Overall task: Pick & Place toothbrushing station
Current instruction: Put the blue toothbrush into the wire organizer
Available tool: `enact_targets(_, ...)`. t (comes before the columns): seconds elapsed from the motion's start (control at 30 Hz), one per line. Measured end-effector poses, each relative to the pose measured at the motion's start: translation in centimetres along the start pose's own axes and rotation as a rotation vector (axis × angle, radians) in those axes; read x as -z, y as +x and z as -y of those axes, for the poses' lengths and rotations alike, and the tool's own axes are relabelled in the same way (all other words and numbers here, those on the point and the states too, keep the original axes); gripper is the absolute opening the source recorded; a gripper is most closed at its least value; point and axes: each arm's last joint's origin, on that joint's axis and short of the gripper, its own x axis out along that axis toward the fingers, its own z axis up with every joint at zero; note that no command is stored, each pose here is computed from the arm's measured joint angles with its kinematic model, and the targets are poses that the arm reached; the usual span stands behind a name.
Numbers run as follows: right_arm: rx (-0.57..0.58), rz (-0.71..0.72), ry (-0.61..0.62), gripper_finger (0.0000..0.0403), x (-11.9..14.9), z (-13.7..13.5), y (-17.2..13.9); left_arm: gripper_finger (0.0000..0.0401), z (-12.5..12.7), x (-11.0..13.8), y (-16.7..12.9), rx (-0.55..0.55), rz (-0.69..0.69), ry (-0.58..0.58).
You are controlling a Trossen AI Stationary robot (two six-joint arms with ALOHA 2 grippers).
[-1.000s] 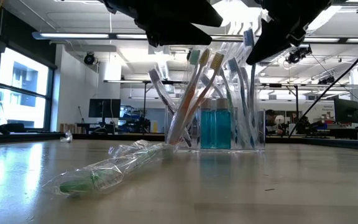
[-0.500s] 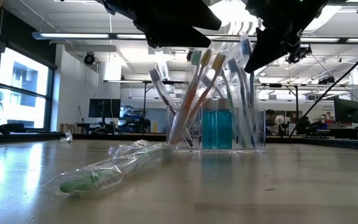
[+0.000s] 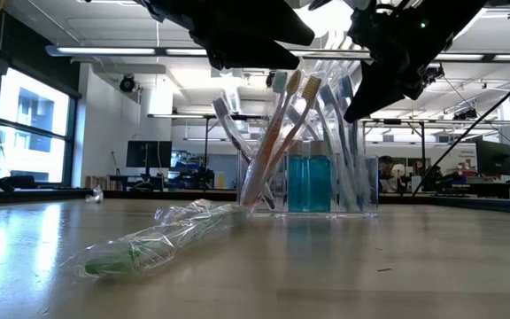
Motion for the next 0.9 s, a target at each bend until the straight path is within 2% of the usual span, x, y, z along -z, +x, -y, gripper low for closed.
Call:
enact_targets(0.13,-0.007,-0.003,0.001,0.0014,0.02,-0.02,0.01,0.0291,0.0,0.0,0.0,0.0,0.0,0.001)
enact_targets(0.27,-0.018,-0.015,-0.009,0.0032,0.13,-0.09,0.0,0.0291,-0.01,0.03,0.0,0.0,-0.003,0.003)
enact_targets(0.5,-0.01,-0.027,-0.02,0.0094,0.37,-0.03,0.12,0.0291,-0.02,0.15,0.0,-0.002,-0.015,0.002)
enact_targets(0.77,-0.015,-0.032,-0.02,0.0193,0.38,-0.03,0.09,0.0291,-0.04,0.32,-0.01,-0.004,-0.031,-0.008)
enact_targets(0.9,-0.023,-0.044,-0.013,0.0219,0.41,0.07,-0.06,0.0291,-0.04,0.33,0.0,-0.004,-0.032,-0.01)
